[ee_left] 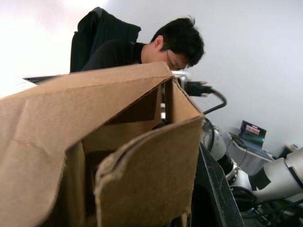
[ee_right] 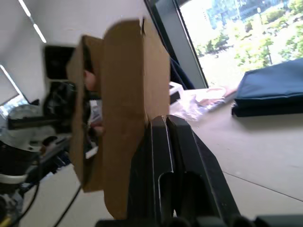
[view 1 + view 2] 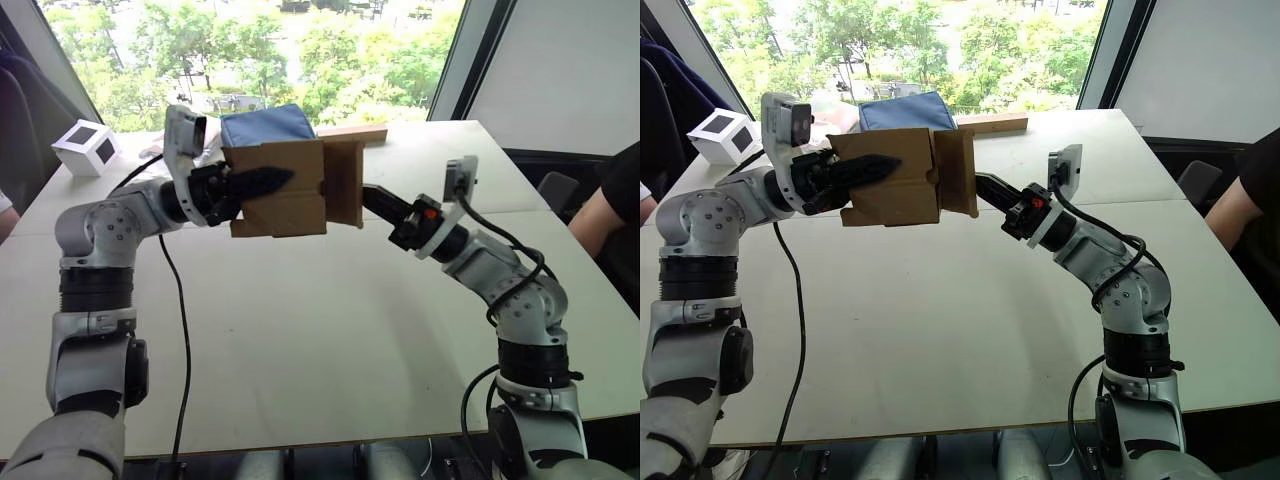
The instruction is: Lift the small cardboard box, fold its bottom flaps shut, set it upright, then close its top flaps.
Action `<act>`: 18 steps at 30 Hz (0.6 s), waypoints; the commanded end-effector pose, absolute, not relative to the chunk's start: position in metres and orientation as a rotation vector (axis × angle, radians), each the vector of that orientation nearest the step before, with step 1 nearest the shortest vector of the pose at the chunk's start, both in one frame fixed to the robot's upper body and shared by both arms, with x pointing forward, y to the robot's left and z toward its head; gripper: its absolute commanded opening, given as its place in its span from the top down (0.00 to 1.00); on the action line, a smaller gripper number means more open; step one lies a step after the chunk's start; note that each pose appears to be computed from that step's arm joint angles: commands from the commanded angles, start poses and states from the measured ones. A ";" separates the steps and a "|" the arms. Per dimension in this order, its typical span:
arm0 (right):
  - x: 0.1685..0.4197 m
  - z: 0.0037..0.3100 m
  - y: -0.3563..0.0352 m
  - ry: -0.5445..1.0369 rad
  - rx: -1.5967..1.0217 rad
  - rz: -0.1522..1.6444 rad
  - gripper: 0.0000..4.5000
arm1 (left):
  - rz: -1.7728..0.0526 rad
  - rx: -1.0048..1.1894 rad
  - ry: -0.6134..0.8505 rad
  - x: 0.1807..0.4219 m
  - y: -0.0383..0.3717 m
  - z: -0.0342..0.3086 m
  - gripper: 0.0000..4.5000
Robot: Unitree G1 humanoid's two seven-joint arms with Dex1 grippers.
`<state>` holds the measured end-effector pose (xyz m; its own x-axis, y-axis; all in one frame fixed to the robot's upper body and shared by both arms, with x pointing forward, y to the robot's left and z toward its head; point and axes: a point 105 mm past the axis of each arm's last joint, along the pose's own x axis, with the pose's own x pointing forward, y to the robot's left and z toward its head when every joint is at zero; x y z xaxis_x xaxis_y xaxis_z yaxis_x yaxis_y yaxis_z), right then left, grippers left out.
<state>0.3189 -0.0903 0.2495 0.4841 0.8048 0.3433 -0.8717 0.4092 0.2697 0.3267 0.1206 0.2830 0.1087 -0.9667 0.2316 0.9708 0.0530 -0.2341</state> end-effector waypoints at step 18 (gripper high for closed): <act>0.305 0.254 -0.077 -0.240 0.772 1.067 0.49 | -1.496 -0.333 -0.058 0.327 0.118 0.297 1.00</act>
<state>0.3093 -0.0774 0.2431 0.5070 0.7194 0.4748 -0.8395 0.2872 0.4613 0.3309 0.1204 0.2840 0.1110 -0.9658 0.2344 0.9687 0.0525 -0.2425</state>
